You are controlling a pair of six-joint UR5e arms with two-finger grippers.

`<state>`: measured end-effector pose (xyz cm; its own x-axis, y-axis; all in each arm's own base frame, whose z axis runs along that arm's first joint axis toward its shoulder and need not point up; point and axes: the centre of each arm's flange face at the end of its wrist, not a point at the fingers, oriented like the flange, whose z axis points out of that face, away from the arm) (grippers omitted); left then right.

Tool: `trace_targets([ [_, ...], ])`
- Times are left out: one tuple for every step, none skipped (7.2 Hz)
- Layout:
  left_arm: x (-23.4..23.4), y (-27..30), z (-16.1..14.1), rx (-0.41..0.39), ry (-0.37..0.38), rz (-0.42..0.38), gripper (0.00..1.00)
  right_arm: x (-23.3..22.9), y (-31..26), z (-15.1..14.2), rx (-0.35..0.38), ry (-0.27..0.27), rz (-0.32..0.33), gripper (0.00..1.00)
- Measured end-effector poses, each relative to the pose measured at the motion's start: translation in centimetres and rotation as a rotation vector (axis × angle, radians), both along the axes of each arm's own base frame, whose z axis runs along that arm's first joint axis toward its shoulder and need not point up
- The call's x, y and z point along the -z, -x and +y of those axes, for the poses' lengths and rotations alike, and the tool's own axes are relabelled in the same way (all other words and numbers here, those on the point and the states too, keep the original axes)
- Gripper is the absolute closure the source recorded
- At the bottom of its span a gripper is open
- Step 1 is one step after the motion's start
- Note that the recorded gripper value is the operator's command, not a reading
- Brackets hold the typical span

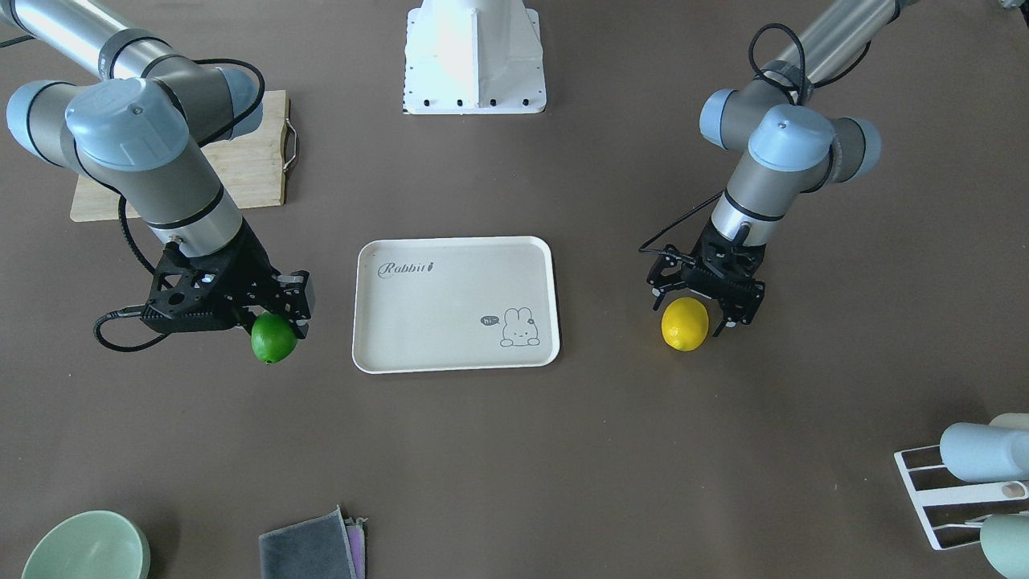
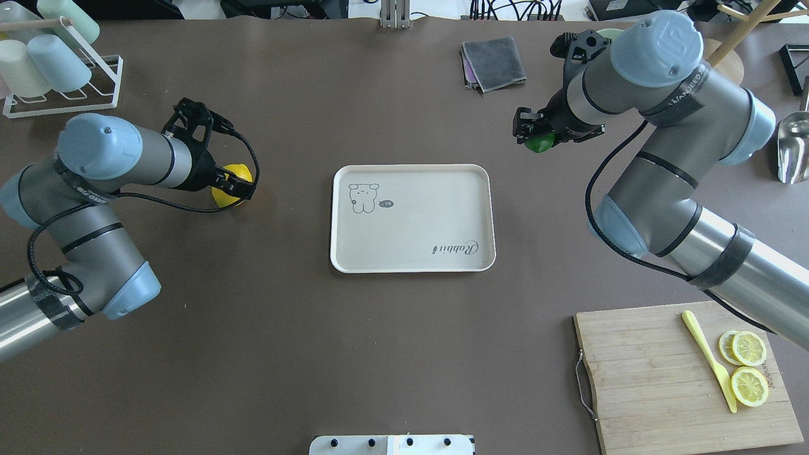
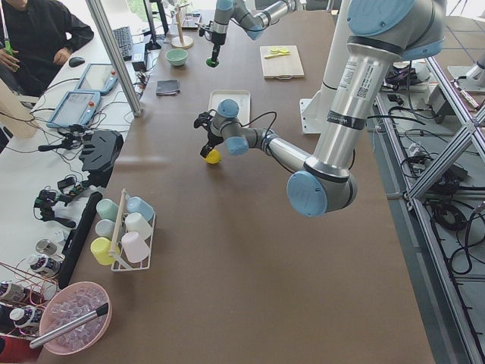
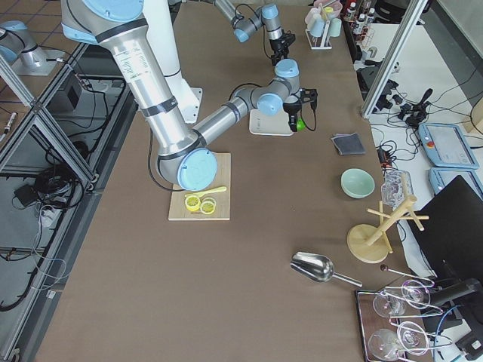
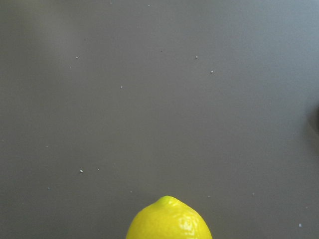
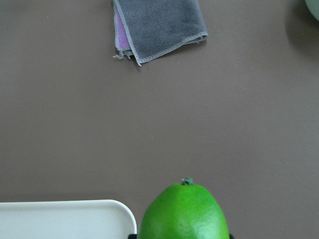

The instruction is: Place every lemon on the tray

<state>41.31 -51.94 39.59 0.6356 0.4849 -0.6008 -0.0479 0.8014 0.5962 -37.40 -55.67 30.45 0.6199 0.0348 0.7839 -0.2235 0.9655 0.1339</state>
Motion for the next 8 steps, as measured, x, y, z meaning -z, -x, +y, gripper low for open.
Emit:
trace_targets([
  [-0.2,-0.2,-0.1,0.0,0.003,-0.004,0.02,0.0,0.0,0.0,0.0,0.0,0.0,1.0],
  [-0.5,-0.4,-0.2,0.0,0.007,-0.008,0.02,0.0,-0.1,0.1,-0.001,0.0,-0.001,1.0],
  [-0.8,-0.5,-0.3,-0.001,0.012,-0.013,0.02,0.1,-0.1,0.1,-0.001,-0.001,-0.001,1.0],
  [-1.1,-0.7,-0.3,-0.001,0.017,-0.016,0.02,0.1,-0.1,0.1,-0.001,-0.002,-0.002,1.0],
  [-1.5,-0.8,-0.4,-0.001,0.021,-0.02,0.02,0.2,-0.2,0.1,-0.001,-0.004,-0.003,1.0],
  [-1.7,-1.0,-0.4,-0.001,0.024,-0.021,0.14,0.3,-0.2,0.2,-0.001,-0.005,-0.005,1.0],
  [-1.8,-1.2,-0.4,-0.002,0.028,-0.022,0.78,0.3,-0.2,0.2,0.0,-0.006,-0.005,1.0],
  [-1.7,-1.4,-0.2,-0.001,0.033,-0.014,1.0,0.4,-0.2,0.2,0.0,-0.007,-0.006,1.0],
])
